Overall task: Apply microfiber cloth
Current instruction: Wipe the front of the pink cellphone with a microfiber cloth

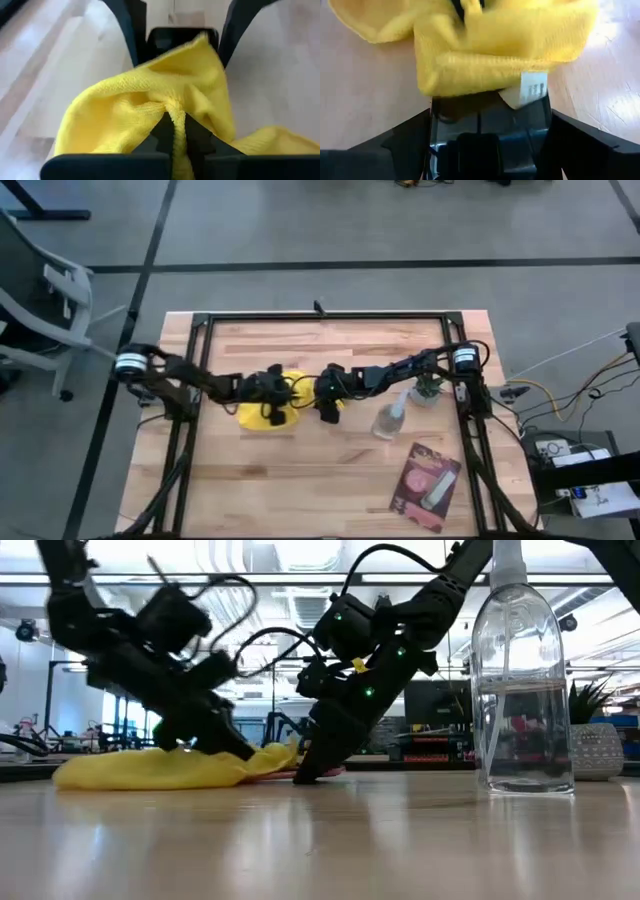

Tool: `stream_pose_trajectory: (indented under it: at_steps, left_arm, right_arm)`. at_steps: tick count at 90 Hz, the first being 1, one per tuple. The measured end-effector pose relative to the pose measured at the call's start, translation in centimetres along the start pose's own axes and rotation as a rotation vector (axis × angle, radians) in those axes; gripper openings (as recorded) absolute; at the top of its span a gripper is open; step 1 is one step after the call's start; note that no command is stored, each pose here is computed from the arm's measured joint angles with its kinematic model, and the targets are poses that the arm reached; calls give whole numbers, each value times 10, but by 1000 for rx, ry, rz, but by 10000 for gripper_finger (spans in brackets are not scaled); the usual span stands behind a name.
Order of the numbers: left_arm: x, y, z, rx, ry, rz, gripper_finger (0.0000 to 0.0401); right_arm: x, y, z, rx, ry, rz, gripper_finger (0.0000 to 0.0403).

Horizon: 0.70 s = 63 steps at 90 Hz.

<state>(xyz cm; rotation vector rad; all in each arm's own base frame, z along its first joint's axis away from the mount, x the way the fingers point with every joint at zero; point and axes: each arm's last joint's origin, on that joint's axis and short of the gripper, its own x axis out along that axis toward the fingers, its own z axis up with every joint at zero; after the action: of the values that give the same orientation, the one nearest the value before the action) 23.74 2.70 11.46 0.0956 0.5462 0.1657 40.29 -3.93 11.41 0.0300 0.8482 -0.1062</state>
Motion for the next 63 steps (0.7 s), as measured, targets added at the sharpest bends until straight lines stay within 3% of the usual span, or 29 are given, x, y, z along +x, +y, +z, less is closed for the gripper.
stream_pose_trajectory:
  at_steps: [25, 43, 63]
  left_arm:
    - [8, 6, 2, -29, -94, 32, 0]
    - [12, 10, 15, -54, -265, 60, 0]
    - [-2, 11, 4, -135, -271, 56, 26]
  right_arm:
    - [0, 0, 0, -4, -3, 2, 330]
    - [0, 0, 0, 6, -1, 2, 335]
    - [0, 2, 0, 1, -1, 3, 332]
